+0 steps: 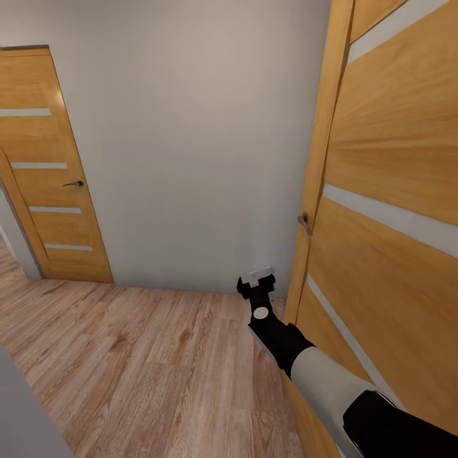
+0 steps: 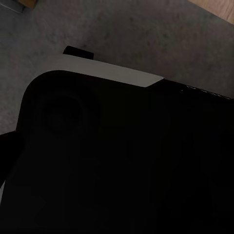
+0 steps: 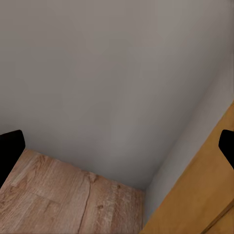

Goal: Move the two storage containers from the living room to the garage. In the garage, place one container on the floor and stack the other container on top of it (either order is fine).

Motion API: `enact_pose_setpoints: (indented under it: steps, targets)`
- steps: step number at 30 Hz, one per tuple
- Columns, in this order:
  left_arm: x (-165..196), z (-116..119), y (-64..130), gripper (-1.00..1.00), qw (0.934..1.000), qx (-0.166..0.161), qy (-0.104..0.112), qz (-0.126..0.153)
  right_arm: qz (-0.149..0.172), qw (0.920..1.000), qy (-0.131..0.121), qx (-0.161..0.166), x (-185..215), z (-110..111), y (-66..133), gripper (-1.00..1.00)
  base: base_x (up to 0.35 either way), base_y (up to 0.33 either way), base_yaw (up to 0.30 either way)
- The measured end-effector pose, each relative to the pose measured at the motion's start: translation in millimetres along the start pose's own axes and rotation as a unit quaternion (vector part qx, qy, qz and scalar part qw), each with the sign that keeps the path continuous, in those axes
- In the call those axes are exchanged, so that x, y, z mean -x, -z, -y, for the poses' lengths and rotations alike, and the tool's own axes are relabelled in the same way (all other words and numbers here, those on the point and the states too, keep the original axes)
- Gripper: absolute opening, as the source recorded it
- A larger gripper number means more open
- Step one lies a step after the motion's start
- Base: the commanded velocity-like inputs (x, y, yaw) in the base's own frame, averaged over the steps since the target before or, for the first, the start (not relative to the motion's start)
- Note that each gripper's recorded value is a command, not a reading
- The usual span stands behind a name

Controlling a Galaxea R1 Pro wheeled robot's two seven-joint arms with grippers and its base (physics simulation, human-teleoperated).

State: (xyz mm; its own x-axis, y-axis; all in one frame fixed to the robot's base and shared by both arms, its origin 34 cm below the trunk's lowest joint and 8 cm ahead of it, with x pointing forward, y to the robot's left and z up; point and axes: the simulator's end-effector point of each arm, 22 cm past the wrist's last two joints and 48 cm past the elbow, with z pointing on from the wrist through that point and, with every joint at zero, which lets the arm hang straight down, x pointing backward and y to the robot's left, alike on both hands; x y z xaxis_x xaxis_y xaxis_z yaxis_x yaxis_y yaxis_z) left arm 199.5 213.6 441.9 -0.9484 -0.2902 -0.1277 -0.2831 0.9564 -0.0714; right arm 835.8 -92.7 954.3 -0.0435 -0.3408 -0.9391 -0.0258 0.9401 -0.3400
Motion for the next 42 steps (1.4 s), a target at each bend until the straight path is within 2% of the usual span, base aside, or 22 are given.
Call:
enact_pose_setpoints:
  steps: [26, 36, 42]
  targets:
    - [0.0, -0.1, 0.0, 1.0, 1.0, 0.0, 0.0, 0.0, -0.001, 1.0, 0.002, 0.003, -0.3, -1.3, 0.1, 1.0, 0.002, 0.042, 0.0]
    - [-0.4, -1.1, 0.1, 1.0, 1.0, 0.001, 0.0, 0.0, -0.001, 1.0, 0.002, 0.002, 0.0, -1.1, 0.4, 1.0, 0.213, 0.0, 0.0]
    - [-0.7, -0.2, 0.0, 1.0, 1.0, 0.0, 0.0, -0.001, -0.001, 1.0, 0.001, 0.001, -0.5, -0.8, 0.1, 1.0, 0.043, 0.0, 0.0]
